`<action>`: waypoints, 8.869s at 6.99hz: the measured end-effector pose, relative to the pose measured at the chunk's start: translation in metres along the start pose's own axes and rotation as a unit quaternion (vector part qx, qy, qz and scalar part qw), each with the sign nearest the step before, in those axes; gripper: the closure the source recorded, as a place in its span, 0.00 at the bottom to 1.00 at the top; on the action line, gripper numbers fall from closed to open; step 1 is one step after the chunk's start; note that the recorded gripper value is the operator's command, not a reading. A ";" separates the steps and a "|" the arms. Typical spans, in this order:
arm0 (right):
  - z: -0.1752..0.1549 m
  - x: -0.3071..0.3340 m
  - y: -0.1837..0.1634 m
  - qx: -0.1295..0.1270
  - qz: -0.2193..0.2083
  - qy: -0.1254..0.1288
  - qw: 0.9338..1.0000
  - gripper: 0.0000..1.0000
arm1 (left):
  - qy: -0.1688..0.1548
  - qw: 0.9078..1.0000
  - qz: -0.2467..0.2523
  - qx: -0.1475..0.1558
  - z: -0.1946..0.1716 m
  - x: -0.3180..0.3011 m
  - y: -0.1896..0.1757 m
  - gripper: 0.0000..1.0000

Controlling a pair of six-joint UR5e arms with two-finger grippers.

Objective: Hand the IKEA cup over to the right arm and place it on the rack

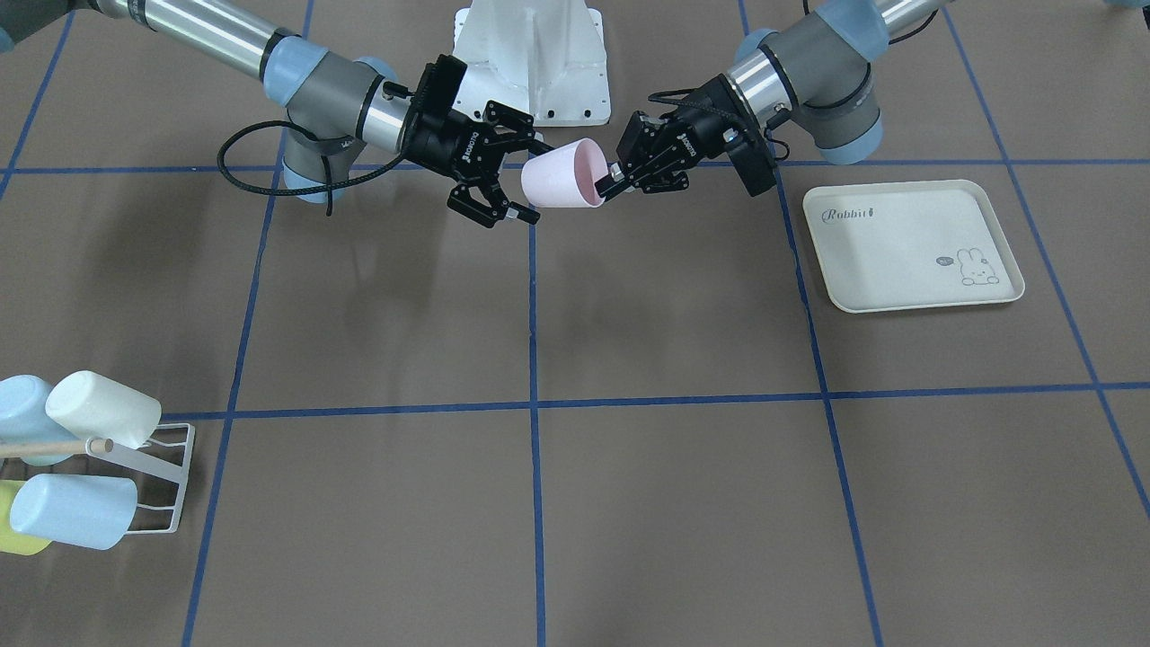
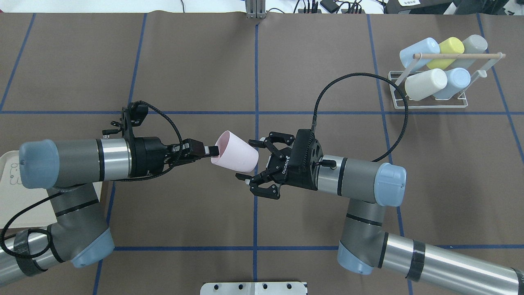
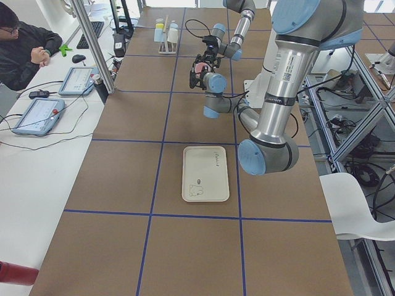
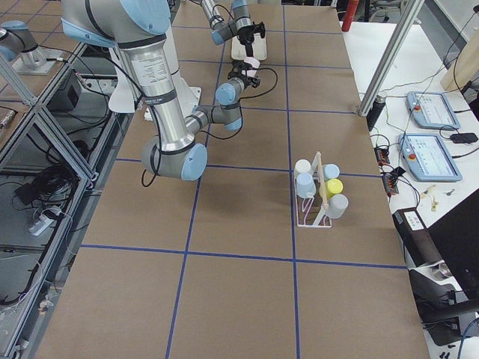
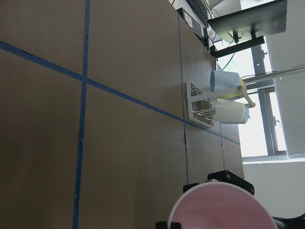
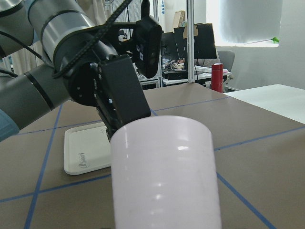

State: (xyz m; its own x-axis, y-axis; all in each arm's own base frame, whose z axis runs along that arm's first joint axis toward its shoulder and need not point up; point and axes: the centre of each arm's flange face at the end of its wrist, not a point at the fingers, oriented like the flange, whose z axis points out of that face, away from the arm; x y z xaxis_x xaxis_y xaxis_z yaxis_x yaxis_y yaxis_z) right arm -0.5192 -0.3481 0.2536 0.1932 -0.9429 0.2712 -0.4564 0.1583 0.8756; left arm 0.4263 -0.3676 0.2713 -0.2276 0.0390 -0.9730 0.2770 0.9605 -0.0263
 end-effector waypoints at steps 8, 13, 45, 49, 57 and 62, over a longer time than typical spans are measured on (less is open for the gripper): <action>-0.005 -0.002 0.002 0.011 0.000 -0.006 1.000 0.57 | 0.002 1.000 0.008 0.001 -0.001 0.001 0.000 0.00; -0.022 0.061 0.014 -0.074 -0.016 0.064 0.995 0.69 | -0.070 0.990 0.116 0.030 -0.069 -0.060 -0.036 0.00; -0.302 0.285 0.028 -0.808 -0.378 0.157 0.423 0.68 | -0.288 0.865 0.411 0.003 -0.400 -0.198 -0.143 0.00; -0.300 0.286 0.041 -0.813 -0.375 0.150 0.419 0.32 | -0.288 0.865 0.411 0.004 -0.401 -0.198 -0.142 0.00; -0.270 0.288 0.037 -0.807 -0.388 0.129 0.427 0.02 | -0.288 0.865 0.410 0.003 -0.401 -0.199 -0.142 0.00; -0.324 0.318 -0.045 -0.736 -0.253 0.162 0.607 0.01 | -0.293 0.866 0.406 0.002 -0.402 -0.205 -0.143 0.00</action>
State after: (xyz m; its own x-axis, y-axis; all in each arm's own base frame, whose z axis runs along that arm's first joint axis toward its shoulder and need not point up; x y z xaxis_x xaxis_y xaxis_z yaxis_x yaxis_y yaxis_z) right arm -0.1551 -0.5604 0.4299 0.2550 -0.9104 -0.3258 0.9564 0.1880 0.2234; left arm 0.0578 -0.4018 0.5667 0.5551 0.5540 -0.6204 0.1267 0.6809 0.7213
